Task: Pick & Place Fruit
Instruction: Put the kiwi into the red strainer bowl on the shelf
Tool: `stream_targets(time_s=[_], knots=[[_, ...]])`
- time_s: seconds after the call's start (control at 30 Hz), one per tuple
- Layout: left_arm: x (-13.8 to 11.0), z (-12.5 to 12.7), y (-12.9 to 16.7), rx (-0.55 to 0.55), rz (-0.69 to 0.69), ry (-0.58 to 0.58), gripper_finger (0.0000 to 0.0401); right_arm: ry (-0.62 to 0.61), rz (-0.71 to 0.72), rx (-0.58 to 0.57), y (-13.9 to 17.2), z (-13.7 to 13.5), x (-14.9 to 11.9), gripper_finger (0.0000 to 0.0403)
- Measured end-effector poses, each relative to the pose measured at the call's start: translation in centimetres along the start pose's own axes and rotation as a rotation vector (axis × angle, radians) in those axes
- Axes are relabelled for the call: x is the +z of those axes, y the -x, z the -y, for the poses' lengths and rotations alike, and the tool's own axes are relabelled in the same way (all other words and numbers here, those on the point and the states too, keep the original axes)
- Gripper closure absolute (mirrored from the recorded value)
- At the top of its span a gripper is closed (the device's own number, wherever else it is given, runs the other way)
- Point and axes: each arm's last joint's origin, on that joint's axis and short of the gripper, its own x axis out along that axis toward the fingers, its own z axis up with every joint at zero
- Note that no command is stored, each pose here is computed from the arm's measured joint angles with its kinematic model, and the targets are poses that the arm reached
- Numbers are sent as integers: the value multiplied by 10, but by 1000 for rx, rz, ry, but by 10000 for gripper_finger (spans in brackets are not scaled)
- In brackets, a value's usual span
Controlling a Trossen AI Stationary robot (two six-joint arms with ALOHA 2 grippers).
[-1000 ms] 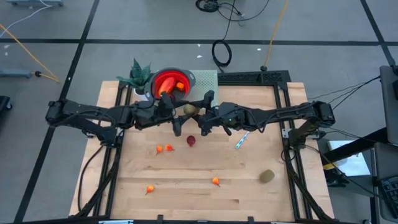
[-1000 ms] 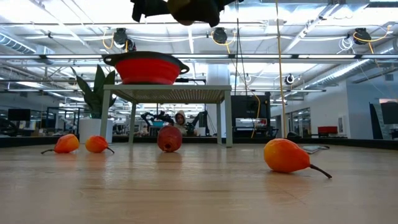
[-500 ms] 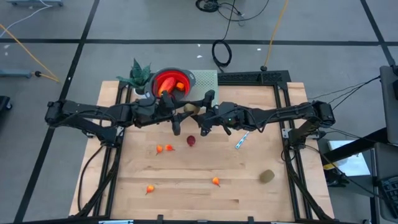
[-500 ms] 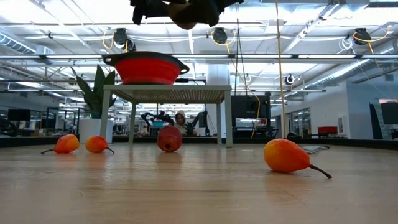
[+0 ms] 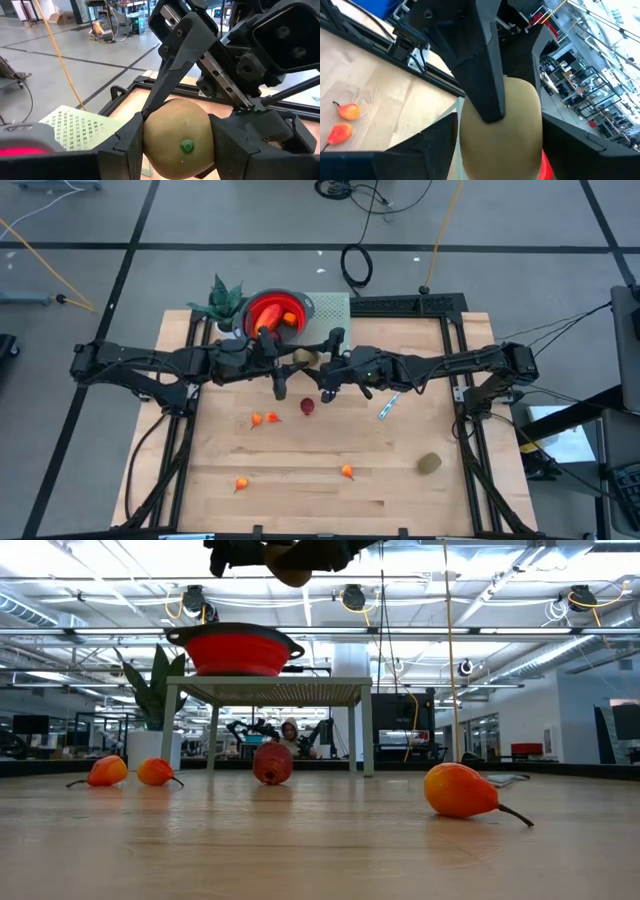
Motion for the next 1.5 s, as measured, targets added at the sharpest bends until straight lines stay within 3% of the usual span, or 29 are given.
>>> stream_targets(time_s=[0.1,0.23,0.63,0.93,1.2,1.4,1.5], knots=[[-2,-4,6,46,-34,-10,223,-5,-18,-20,0,1,-1,129],[-8,-8,11,120,-99,-19,227,15,-103,-131,2,4,-1,118],[8,-21,41,256,-27,-51,229,-10,-240,-306,7,1,-1,138],[17,-34,59,417,15,-119,225,-125,-275,-333,8,-3,-5,224],[18,-52,56,519,-2,-144,221,-178,-330,-307,9,-8,-12,318],[18,-65,53,501,-3,-101,226,-175,-358,-287,9,-10,-15,388],[18,-71,52,489,1,-67,228,-185,-373,-280,10,-11,-17,398]])
